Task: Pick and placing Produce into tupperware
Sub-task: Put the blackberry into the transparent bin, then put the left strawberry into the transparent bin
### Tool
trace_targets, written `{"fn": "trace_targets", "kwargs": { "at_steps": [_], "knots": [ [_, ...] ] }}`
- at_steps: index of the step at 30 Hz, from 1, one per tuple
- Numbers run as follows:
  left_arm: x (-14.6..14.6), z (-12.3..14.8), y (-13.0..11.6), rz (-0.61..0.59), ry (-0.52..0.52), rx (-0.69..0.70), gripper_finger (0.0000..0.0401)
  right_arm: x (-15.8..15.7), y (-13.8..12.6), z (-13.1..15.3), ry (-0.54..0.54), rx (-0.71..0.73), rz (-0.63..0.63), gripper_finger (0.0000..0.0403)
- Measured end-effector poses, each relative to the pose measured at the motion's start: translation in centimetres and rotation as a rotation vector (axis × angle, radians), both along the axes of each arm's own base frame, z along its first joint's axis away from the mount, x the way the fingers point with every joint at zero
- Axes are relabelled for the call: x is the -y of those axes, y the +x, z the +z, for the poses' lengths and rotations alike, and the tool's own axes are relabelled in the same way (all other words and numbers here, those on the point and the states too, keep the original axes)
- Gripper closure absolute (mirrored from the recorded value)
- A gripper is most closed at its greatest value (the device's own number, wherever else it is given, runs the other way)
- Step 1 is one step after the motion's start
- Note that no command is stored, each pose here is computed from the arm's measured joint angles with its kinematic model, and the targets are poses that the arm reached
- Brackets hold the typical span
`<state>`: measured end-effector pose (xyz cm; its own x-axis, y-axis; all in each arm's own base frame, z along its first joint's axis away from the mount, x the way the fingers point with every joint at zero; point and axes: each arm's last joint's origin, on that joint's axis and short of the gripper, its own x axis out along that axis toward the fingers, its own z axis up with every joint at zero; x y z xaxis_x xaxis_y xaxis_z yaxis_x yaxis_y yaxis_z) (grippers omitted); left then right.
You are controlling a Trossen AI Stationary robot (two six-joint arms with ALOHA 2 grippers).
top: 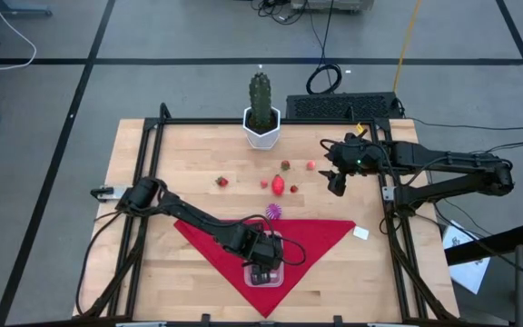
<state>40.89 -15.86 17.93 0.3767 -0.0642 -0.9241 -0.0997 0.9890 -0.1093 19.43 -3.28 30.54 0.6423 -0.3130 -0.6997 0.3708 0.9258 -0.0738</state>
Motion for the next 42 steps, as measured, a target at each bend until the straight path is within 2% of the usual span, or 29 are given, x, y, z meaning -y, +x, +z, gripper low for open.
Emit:
{"fn": "trace_targets", "kwargs": {
  "at_steps": [3, 8, 13, 15, 22, 27, 32, 37, 42],
  "knots": [
    [0.0, 0.8, -0.2, -0.015, -0.010, 0.013, 0.0150, 0.0, 0.0, 0.0, 0.000, 0.000, 0.000, 0.0149],
    [0.2, 3.9, -1.3, -0.035, -0.027, 0.056, 0.0150, 0.0, 0.0, 0.0, 0.000, 0.000, 0.000, 0.0149],
    [0.3, 7.6, -3.5, -0.012, 0.026, 0.099, 0.0150, 0.0, 0.0, 0.0, 0.010, 0.004, -0.011, 0.0149],
    [-0.1, 9.0, -5.0, 0.026, 0.098, 0.092, 0.0151, 0.0, 0.0, 0.0, 0.015, 0.006, -0.017, 0.0149],
    [-3.6, 12.1, -9.5, 0.322, 0.410, 0.038, 0.0151, -0.1, 0.0, 0.0, 0.033, 0.008, 0.001, 0.0149],
    [-6.2, 11.6, -10.4, 0.401, 0.472, -0.004, 0.0150, -0.1, 0.0, 0.0, 0.033, 0.009, 0.002, 0.0149],
    [-9.4, 9.2, -10.6, 0.446, 0.520, -0.117, 0.0151, -0.1, 0.0, 0.0, 0.032, 0.008, 0.002, 0.0149],
    [-12.5, 6.3, -10.5, 0.428, 0.495, -0.214, 0.0150, -0.1, 0.0, 0.0, 0.032, 0.008, 0.003, 0.0149],
    [-15.5, 3.9, -10.2, 0.382, 0.405, -0.251, 0.0151, -0.1, 0.0, 0.0, 0.032, 0.008, 0.003, 0.0149]
  ]
}}
